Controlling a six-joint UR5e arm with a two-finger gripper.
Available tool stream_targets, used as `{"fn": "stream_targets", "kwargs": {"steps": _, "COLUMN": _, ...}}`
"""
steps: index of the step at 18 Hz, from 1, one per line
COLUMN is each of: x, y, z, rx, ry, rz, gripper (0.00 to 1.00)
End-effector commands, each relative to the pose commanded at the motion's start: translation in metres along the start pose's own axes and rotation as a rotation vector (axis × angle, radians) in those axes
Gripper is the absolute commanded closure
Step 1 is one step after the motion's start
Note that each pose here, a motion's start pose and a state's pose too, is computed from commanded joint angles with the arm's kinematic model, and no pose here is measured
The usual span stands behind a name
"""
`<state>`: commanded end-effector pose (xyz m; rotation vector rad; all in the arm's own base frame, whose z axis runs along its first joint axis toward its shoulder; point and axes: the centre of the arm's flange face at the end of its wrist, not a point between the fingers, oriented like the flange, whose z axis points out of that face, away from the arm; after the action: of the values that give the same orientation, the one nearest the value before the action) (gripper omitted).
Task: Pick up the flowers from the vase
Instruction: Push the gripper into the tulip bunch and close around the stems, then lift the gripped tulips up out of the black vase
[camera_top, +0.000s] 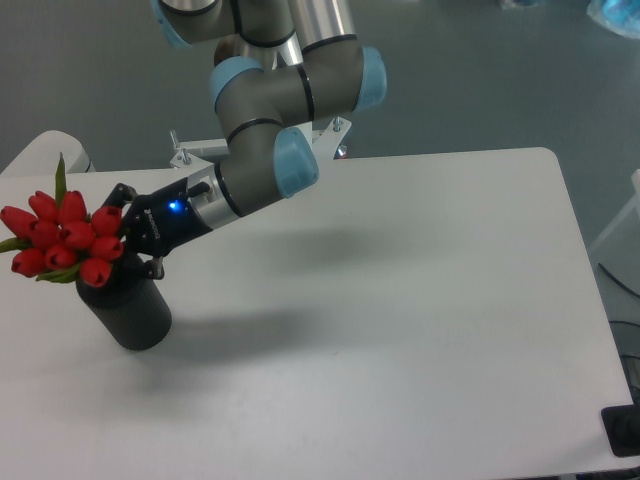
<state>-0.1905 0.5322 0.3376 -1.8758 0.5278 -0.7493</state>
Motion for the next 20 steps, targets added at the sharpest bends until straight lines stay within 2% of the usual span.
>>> {"fn": "stream_targets", "kwargs": {"steps": 20, "x": -0.01, "y": -0.071, "z": -0.067, "rx": 0.155, "ry": -0.069, "rz": -0.146, "gripper": 0.92}}
